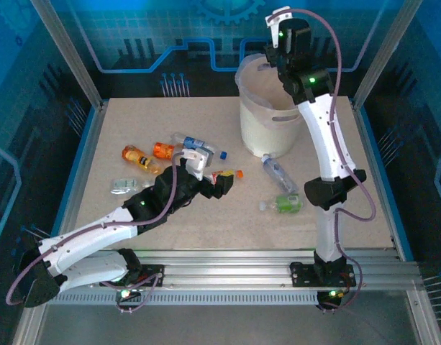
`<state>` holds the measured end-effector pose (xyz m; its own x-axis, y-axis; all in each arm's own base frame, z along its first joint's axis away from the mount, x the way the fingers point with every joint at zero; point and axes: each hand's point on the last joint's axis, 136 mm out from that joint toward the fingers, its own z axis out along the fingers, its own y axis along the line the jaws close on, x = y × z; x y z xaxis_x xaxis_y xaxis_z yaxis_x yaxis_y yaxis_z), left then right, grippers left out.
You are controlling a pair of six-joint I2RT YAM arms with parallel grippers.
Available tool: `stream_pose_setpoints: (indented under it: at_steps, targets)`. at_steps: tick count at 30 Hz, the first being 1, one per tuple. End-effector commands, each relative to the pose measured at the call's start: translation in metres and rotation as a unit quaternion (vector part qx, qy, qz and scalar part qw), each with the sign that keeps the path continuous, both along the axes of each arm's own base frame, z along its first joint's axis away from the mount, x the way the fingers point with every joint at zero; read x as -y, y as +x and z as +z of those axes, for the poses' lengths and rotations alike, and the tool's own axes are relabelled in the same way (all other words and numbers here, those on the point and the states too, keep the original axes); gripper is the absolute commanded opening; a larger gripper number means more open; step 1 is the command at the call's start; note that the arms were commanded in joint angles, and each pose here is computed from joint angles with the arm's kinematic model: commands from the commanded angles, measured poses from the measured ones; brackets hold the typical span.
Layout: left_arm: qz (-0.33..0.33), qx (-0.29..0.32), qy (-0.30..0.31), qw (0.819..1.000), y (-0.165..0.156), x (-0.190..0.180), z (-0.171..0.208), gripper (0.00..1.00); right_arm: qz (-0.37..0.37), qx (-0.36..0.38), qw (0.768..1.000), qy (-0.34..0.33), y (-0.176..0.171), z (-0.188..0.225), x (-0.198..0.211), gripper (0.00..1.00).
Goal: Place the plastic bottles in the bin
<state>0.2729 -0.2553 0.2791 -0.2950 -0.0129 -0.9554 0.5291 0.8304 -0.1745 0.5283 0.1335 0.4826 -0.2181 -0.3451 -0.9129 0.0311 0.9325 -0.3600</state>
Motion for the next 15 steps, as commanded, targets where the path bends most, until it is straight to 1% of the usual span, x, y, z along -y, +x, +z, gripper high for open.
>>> stream_pose_setpoints:
  at_steps: [1, 6, 15]
  targets:
    - [0.013, -0.001, -0.017, 1.0, 0.001, -0.006, 0.003, 0.99, -0.021, -0.006, 1.0, -0.022, 0.008, -0.009, 0.007, 0.0]
    - [0.014, -0.005, -0.018, 1.0, 0.0, -0.007, 0.002, 0.99, -0.022, -0.033, 0.999, -0.03, 0.02, -0.034, 0.004, 0.0]
    - [0.019, -0.009, -0.015, 1.0, 0.001, -0.009, -0.001, 0.99, -0.026, -0.091, 0.995, -0.025, 0.04, -0.088, 0.004, 0.0]
